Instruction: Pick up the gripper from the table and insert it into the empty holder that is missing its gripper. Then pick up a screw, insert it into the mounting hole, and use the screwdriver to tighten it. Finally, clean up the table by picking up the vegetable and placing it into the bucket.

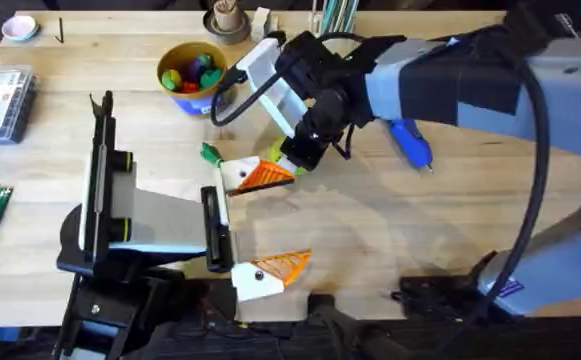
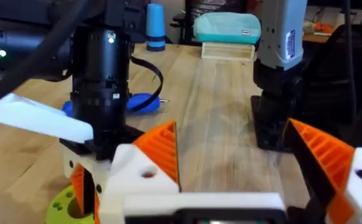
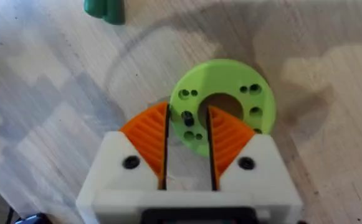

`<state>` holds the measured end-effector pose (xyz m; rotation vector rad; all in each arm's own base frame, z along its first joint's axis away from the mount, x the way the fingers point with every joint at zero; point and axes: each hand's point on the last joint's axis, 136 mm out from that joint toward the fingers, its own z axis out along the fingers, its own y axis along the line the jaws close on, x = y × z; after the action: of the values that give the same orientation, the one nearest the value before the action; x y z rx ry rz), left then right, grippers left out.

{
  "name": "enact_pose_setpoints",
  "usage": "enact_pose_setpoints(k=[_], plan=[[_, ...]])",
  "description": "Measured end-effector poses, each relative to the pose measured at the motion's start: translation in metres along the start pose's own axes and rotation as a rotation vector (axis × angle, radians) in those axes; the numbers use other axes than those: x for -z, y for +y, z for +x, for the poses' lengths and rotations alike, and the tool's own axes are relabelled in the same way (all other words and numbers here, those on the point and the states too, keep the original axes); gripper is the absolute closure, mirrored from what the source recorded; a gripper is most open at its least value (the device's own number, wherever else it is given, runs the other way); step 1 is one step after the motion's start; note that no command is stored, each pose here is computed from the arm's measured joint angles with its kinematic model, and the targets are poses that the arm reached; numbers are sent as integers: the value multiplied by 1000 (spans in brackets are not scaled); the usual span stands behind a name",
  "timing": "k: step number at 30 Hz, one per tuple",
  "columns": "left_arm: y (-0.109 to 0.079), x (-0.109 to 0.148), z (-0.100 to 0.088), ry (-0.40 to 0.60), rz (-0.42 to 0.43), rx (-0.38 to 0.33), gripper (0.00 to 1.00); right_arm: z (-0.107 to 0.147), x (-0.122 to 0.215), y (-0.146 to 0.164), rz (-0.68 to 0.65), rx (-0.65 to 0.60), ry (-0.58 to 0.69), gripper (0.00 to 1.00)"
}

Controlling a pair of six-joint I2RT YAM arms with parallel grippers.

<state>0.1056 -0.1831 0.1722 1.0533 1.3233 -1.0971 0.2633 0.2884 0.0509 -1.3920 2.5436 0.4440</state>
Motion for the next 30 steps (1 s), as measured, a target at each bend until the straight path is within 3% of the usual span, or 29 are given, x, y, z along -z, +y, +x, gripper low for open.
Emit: enact_pose_setpoints(k=[30], plan=[[0,0,0,0,0,0,8,1,4,1,-5,-4,17,581]])
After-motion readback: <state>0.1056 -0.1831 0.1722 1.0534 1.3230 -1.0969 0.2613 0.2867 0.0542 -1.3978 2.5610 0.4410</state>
